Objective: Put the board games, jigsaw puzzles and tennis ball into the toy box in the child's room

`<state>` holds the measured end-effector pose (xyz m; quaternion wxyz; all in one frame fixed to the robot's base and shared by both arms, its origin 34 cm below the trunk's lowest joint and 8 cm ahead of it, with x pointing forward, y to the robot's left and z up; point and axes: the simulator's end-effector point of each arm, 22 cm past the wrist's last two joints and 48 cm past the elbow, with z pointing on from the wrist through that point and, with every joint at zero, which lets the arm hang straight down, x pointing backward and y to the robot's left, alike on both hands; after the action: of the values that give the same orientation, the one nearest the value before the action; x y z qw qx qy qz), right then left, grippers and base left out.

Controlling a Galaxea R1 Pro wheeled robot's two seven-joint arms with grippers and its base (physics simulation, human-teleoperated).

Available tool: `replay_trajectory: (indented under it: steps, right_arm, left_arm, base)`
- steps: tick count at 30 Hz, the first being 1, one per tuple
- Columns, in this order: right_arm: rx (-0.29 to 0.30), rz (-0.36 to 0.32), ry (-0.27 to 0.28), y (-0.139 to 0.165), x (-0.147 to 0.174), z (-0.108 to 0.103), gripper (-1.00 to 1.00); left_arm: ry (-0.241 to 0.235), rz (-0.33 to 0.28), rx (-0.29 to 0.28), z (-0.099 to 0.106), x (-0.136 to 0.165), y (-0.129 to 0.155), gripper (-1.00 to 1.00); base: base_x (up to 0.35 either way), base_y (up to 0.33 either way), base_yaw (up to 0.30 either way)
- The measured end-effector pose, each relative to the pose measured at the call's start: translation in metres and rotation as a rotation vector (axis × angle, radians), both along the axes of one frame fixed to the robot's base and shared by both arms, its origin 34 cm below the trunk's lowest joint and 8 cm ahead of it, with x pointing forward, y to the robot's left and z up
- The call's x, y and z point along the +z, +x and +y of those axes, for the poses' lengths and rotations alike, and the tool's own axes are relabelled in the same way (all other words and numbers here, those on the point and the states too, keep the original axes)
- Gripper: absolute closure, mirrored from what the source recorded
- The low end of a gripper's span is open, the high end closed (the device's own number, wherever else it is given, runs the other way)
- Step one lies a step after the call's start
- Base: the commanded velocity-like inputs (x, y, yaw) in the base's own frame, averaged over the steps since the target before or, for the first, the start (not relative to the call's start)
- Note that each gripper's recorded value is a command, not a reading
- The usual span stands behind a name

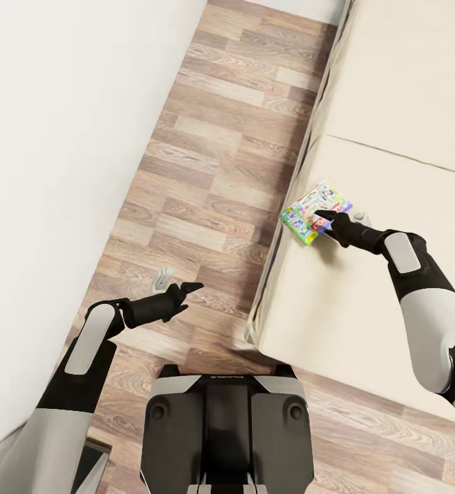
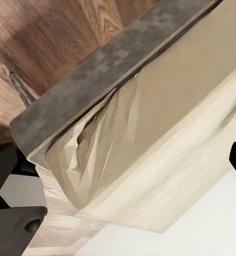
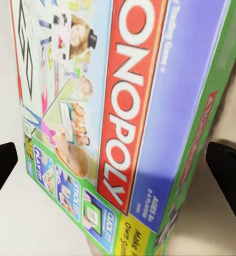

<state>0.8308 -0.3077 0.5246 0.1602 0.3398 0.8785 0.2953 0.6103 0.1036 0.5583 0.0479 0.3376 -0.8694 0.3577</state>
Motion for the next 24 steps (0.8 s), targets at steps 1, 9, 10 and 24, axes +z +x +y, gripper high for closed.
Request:
replay_trajectory:
  steps: [1, 9, 10, 24]
  right_arm:
    - [0.0, 0.0, 0.0, 0.0, 0.0001, 0.0, -1.0]
    - [0.001, 0.0, 0.001, 0.0001, 0.0003, 0.0006, -1.0]
    - [0.001, 0.0, 0.001, 0.0001, 0.0004, 0.0006, -1.0]
    - [0.001, 0.0, 0.001, 0.0002, 0.0005, 0.0007, -1.0]
  left_arm:
    - [0.0, 0.0, 0.0, 0.0, 0.0, 0.0, -1.0]
    - [0.0, 0.0, 0.0, 0.0, 0.0001, 0.0001, -1.0]
    - [0.0, 0.0, 0.0, 0.0, 0.0001, 0.0001, -1.0]
    - [0.0, 0.0, 0.0, -0.0001, 0.0002, 0.0001, -1.0]
  base:
    - [0.0, 0.0, 0.05]
    - [0.0, 0.0, 0.024]
    - [0.0, 0.0, 0.011]
    - [0.0, 0.0, 0.006]
